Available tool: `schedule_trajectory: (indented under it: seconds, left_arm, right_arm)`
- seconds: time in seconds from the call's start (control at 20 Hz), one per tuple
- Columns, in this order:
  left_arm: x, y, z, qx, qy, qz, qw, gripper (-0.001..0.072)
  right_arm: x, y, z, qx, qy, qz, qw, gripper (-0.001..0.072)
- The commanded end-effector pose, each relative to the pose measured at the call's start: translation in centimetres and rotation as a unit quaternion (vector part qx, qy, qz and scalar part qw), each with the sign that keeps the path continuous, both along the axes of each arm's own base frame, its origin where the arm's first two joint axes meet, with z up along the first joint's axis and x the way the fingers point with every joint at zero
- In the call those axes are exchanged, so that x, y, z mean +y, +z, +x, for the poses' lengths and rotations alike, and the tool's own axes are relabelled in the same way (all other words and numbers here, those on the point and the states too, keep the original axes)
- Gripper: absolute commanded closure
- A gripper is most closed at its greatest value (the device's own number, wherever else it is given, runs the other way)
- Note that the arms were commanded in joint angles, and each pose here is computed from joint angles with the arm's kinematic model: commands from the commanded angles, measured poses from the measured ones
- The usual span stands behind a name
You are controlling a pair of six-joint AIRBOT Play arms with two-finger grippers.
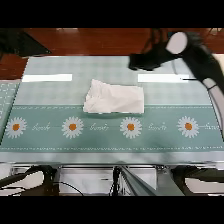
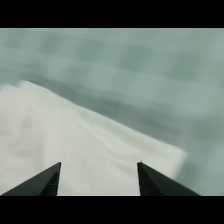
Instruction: Fold the shirts.
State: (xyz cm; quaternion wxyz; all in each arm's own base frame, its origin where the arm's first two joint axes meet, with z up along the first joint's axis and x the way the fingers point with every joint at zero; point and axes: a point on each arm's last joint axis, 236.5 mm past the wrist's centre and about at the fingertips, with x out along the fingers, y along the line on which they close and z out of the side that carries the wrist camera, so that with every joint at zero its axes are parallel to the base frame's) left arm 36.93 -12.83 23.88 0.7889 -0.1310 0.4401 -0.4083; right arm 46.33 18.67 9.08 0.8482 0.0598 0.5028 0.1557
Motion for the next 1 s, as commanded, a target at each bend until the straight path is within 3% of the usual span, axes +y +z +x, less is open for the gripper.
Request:
schedule_trajectory:
  seconds: [0.0, 0.1, 0.15, 0.2, 0.3, 0.5, 0.7, 0.95]
  left_arm:
    - [1.8, -5.3, 0.7, 0.058, 0.016, 0.052, 0.997, 0.0596]
    - [3.4, -7.8, 0.6, 0.088, 0.032, 0.079, 0.992, 0.0517]
    - [4.0, -8.6, 0.4, 0.1, 0.038, 0.085, 0.991, 0.0383]
    - [4.5, -9.4, 0.3, 0.114, 0.046, 0.089, 0.988, 0.036]
    - [5.8, -10.8, 0.1, 0.132, 0.061, 0.106, 0.984, 0.036]
    - [8.9, -13.0, -0.3, 0.16, 0.096, 0.166, 0.968, 0.036]
    - [9.3, -13.2, -0.4, 0.166, 0.105, 0.174, 0.965, 0.0362]
    - [9.3, -13.2, -0.4, 0.166, 0.104, 0.174, 0.965, 0.0367]
  right_arm:
    - [-16.5, -2.7, -6.4, 0.151, -0.053, -0.174, 0.972, 0.0121]
    - [-16.1, -5.8, -7.7, 0.198, -0.067, -0.072, 0.975, 0.0115]
    - [-15.2, -7.2, -7.7, 0.203, -0.073, -0.017, 0.976, 0.0114]
    - [-14.2, -8.5, -7.4, 0.201, -0.083, 0.034, 0.976, 0.0114]
    - [-12.5, -10.6, -6.7, 0.186, -0.099, 0.101, 0.972, 0.0113]
    - [-9.4, -14.6, -6.7, 0.199, -0.103, 0.167, 0.96, 0.0114]
    - [-4.6, -16.6, -5.7, 0.221, -0.092, 0.25, 0.938, 0.0114]
    - [0.5, -19.3, -6.1, 0.251, -0.092, 0.268, 0.926, 0.0136]
